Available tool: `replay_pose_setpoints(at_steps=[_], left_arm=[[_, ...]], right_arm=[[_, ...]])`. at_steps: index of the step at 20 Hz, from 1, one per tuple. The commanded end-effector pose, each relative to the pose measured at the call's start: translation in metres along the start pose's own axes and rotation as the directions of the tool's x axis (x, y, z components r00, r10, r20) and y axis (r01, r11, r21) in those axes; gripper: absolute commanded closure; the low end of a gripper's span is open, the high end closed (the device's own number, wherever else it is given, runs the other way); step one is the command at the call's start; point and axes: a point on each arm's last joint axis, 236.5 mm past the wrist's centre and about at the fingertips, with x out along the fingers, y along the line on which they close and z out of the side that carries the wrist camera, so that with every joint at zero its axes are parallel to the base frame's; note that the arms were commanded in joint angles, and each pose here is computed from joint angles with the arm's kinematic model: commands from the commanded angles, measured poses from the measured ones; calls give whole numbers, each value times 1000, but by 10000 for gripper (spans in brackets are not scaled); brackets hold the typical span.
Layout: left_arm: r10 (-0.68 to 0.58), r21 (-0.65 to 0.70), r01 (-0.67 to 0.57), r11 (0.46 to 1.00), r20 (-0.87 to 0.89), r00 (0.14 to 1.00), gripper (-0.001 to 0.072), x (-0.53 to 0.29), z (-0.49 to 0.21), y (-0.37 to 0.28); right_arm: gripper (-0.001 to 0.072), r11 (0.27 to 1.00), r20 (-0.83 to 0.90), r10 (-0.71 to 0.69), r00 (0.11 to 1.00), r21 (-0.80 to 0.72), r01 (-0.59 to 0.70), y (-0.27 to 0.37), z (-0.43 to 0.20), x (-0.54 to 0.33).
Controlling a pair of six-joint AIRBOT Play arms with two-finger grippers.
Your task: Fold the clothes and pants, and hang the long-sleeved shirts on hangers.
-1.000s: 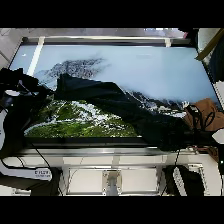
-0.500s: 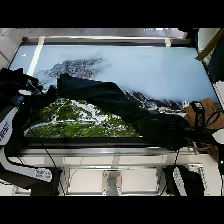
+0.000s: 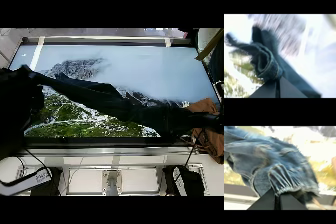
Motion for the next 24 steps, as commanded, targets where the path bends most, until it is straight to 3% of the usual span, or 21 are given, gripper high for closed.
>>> replay_pose_setpoints(at_steps=[1, 3, 6, 10, 13, 16, 20, 24], left_arm=[[-64, 255, 8, 967, 214, 975, 699, -106, 53, -67], [-53, 386, -76, 919, 313, 948, 699, -154, 74, -94], [46, 399, -183, 899, 328, 944, 699, -175, 83, -86], [277, 427, -257, 867, 17, 961, 698, -147, 19, -19], [532, 423, -432, 797, -153, 832, 698, -154, -13, 55], [599, 431, -456, 779, -295, 744, 698, -158, -43, 81], [558, 383, -427, 819, -358, 749, 698, -143, -59, 81], [556, 361, -426, 830, -474, 683, 698, -133, -106, 106]], right_arm=[[676, 996, 107, -49, 993, -71, 57, 5, 36, -61], [677, 986, 198, -87, 976, -121, 113, 5, 58, -92], [677, 953, 240, -215, 947, -162, 257, -23, 70, -109], [677, 899, 116, -367, 923, -212, 384, -74, 59, -85], [678, 881, 115, -410, 905, -206, 426, -106, 81, -56], [678, 932, 89, -335, 938, -118, 344, -124, 95, -11], [678, 987, 80, -140, 987, -70, 146, -114, 110, 42], [677, 1000, -254, -6, 967, -12, 3, -105, 17, 79]])
